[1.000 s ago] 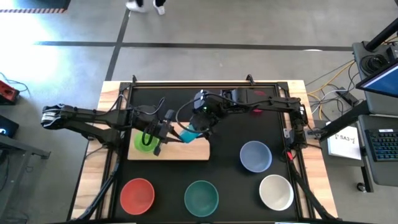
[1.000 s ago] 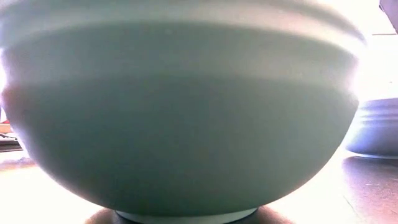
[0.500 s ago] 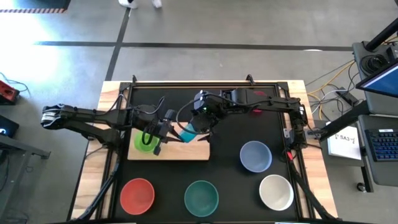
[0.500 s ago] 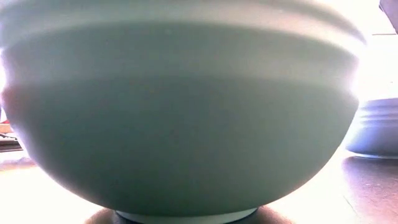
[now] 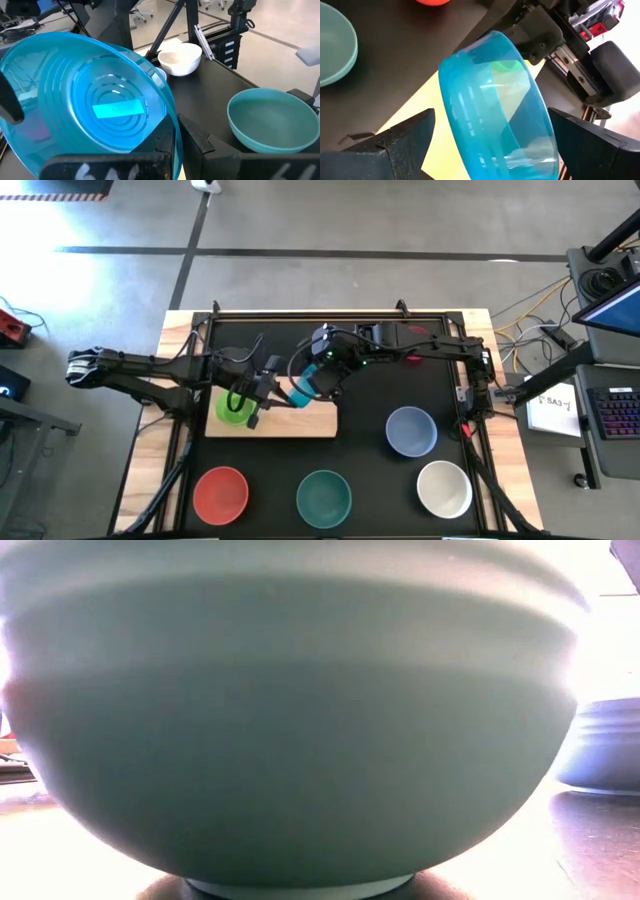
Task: Place and stack bowls onto a shelf
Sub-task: Stack the small blue bowl on top of the small green bowl on the shelf
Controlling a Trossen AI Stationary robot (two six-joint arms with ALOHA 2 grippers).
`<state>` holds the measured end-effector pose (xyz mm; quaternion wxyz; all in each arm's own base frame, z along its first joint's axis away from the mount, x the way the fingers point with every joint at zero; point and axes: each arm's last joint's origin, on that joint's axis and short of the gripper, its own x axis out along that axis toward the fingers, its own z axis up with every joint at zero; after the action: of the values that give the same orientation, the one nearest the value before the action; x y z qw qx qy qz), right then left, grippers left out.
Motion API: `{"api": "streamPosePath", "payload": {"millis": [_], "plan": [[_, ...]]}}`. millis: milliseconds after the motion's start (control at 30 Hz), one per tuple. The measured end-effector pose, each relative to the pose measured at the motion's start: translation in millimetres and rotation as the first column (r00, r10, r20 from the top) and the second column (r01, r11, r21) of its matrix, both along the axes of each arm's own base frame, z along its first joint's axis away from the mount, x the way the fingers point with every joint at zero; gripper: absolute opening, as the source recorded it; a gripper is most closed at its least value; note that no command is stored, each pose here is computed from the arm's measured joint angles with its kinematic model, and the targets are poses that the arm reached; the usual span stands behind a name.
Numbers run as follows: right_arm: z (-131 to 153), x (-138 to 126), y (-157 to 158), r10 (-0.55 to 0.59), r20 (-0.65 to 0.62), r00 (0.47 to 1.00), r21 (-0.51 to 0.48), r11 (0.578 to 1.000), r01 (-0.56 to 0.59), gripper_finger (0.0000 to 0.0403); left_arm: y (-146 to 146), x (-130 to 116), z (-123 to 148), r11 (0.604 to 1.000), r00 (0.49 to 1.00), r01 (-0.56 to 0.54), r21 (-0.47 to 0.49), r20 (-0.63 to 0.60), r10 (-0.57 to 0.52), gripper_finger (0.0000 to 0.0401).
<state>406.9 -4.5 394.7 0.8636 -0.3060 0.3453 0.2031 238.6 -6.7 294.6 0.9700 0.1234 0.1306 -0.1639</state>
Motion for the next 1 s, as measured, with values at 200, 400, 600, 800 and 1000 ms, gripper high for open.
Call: {"api": "streamPosePath", "payload": {"millis": [200, 400, 600, 800, 1000], "plan": [[2.3, -1.4, -3.5, -0.003, 0.016, 1.000, -0.172, 0.985, 0.006, 0.0368, 4.4, -0.9, -2.7, 1.000, 0.999, -0.022, -0.010, -0.034, 0.021, 0.0000], [2.7, -3.8, -8.9, -0.122, 0.008, 0.992, -0.241, 0.963, 0.121, 0.0368, 14.5, -3.6, -7.5, 0.993, 0.990, -0.093, -0.070, -0.112, 0.085, 0.0000], [-2.5, -9.8, -9.1, -0.214, -0.071, 0.974, -0.173, 0.964, 0.199, 0.0368, 24.6, -15.3, -4.7, 0.968, 0.916, -0.251, -0.020, -0.329, 0.231, 0.0000], [-5.6, -14.3, -9.1, -0.369, -0.138, 0.919, -0.054, 0.929, 0.365, 0.0368, 25.6, -34.1, 13.5, 0.915, 0.745, -0.403, 0.034, -0.569, 0.349, 0.0000], [-8.2, -18.3, -9.8, -0.510, -0.212, 0.834, 0.044, 0.847, 0.529, 0.0368, 20.4, -56.2, 12.8, 0.832, 0.556, -0.555, 0.001, -0.743, 0.372, 0.0000]]}}
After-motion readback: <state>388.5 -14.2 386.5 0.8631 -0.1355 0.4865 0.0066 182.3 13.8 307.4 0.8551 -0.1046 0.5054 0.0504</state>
